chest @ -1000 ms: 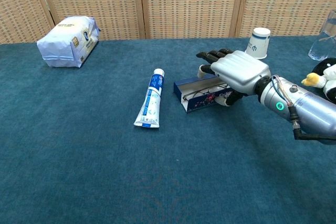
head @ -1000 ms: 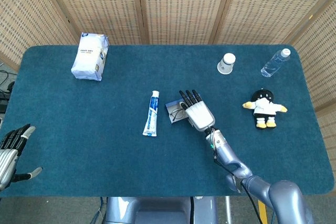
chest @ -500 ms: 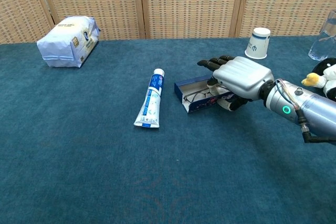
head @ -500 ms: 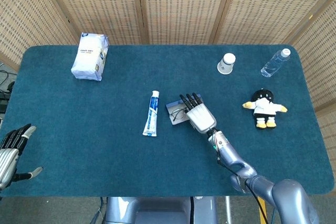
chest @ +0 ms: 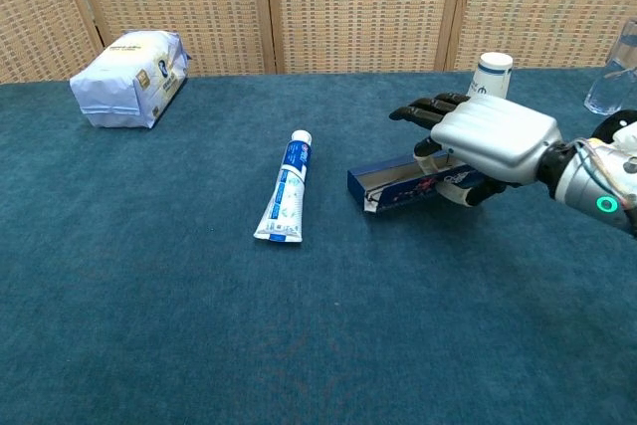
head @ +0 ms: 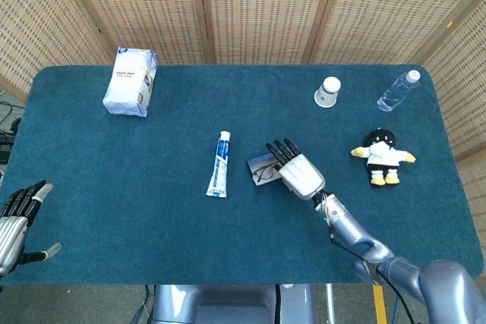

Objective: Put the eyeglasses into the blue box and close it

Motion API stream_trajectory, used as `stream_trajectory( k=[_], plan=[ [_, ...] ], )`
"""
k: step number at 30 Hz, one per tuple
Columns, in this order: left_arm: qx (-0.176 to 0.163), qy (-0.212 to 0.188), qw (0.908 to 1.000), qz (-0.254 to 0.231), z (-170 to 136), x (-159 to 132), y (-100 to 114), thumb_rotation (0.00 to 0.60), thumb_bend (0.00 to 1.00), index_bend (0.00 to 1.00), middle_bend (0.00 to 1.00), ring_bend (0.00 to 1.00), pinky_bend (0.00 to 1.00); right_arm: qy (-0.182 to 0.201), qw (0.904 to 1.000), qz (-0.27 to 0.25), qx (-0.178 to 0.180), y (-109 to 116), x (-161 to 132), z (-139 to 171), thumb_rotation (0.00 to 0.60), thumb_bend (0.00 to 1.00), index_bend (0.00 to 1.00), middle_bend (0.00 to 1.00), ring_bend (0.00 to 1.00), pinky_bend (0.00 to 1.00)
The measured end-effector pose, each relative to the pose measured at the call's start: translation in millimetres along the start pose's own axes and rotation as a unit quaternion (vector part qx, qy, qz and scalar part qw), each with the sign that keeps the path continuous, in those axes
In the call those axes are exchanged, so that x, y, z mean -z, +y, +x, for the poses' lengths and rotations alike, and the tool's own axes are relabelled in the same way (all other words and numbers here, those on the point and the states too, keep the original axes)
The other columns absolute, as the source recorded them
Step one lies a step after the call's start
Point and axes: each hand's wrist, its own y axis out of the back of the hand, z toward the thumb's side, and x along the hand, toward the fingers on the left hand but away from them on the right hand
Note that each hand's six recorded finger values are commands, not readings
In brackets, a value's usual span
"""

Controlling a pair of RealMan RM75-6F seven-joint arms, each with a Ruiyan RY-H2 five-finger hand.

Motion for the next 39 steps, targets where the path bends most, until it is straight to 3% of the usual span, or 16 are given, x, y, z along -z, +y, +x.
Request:
stream_trajectory(
  k=[11, 16, 24, 34, 37, 39],
  plan=[
    [0.002, -0.013, 0.9999, 0.006, -4.1, -5.9, -2.5, 0.600, 0.10, 0.00, 0.00, 0.00, 0.00, 0.071, 0.9962, 0.047, -0.020, 17.5, 15.6, 88.4, 0.600, 0.67, 0.68, 0.07, 0.00, 0.10],
    [0.003, -0.016, 0.9998, 0.009, -4.4, -8.0, -3.5, 0.600, 0.10, 0.00, 0.00, 0.00, 0.00, 0.086, 0.9943, 0.058, -0.025, 20.7, 12.6, 108.3, 0.600, 0.67, 0.68, 0.07, 0.00, 0.10],
    [0.006, -0.014, 0.9998, 0.013, -3.9, -9.9, -6.9, 0.600, 0.10, 0.00, 0.00, 0.00, 0.00, 0.101, 0.9908, 0.081, -0.038, 17.7, 8.7, 102.3, 0.600, 0.67, 0.68, 0.07, 0.00, 0.10],
    [0.008, -0.008, 0.9998, 0.014, -1.8, -7.9, -7.3, 0.600, 0.10, 0.00, 0.00, 0.00, 0.00, 0.112, 0.9819, 0.124, -0.089, 6.9, 3.2, 81.8, 0.600, 0.67, 0.68, 0.07, 0.00, 0.10],
    [0.008, -0.008, 0.9998, 0.014, -1.7, -7.5, -7.3, 0.600, 0.10, 0.00, 0.00, 0.00, 0.00, 0.111, 0.9811, 0.127, -0.094, 7.0, 0.3, 77.6, 0.600, 0.67, 0.61, 0.06, 0.00, 0.10],
    [0.008, -0.007, 0.9999, 0.013, -1.6, -7.3, -7.1, 0.600, 0.10, 0.00, 0.00, 0.00, 0.00, 0.110, 0.9816, 0.127, -0.091, 8.0, -1.6, 75.5, 0.600, 0.63, 0.50, 0.06, 0.00, 0.10]
  ],
)
